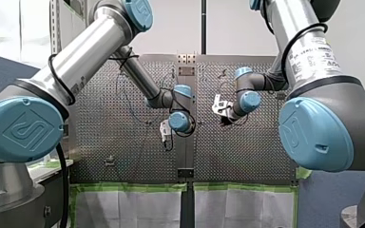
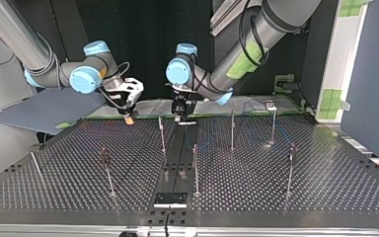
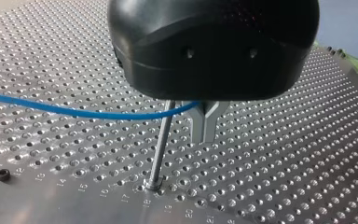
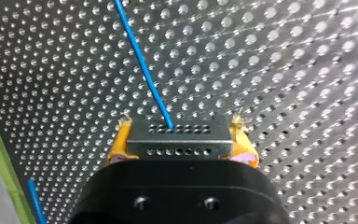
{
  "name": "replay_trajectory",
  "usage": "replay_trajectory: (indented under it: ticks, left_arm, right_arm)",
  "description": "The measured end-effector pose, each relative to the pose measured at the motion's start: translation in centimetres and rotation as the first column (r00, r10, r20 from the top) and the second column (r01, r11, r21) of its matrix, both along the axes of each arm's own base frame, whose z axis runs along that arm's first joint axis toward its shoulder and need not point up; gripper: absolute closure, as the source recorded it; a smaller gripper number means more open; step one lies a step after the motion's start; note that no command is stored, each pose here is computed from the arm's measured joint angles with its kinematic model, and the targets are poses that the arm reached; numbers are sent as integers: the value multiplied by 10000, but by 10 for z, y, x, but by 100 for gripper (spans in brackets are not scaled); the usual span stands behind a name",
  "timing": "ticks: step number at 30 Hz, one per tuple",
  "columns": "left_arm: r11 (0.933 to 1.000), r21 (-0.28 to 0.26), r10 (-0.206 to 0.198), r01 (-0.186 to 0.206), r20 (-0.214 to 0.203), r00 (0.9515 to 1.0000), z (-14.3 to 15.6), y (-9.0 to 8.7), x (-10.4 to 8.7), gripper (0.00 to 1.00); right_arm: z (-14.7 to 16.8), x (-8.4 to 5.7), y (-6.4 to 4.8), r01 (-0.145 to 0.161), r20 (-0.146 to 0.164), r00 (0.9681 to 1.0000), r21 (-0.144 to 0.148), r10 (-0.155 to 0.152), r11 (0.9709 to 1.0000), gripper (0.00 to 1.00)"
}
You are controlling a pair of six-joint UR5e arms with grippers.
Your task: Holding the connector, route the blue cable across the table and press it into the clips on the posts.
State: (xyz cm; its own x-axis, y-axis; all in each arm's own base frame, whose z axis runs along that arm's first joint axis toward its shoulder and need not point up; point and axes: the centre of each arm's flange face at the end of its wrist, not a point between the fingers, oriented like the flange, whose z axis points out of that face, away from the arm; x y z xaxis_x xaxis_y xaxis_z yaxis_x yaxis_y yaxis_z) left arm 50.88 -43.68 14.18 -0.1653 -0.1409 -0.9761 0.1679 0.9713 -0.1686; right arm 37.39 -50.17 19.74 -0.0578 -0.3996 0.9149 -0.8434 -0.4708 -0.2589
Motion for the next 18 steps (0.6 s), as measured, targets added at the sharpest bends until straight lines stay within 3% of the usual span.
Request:
replay_trajectory:
  ticks: [8, 18]
  left_arm:
    - [9998, -181, -26, 30, 219, 9998, 10, 5, 20, 100]
    - [9994, -359, 17, -2, 424, 9991, 24, 20, 48, 100]
  right_arm:
    - [-3, -4, -9, -17, 132, 9999, -102, 19, 9999, 100]
    - [5, -15, -31, 129, 372, 9992, -293, -118, 9995, 100]
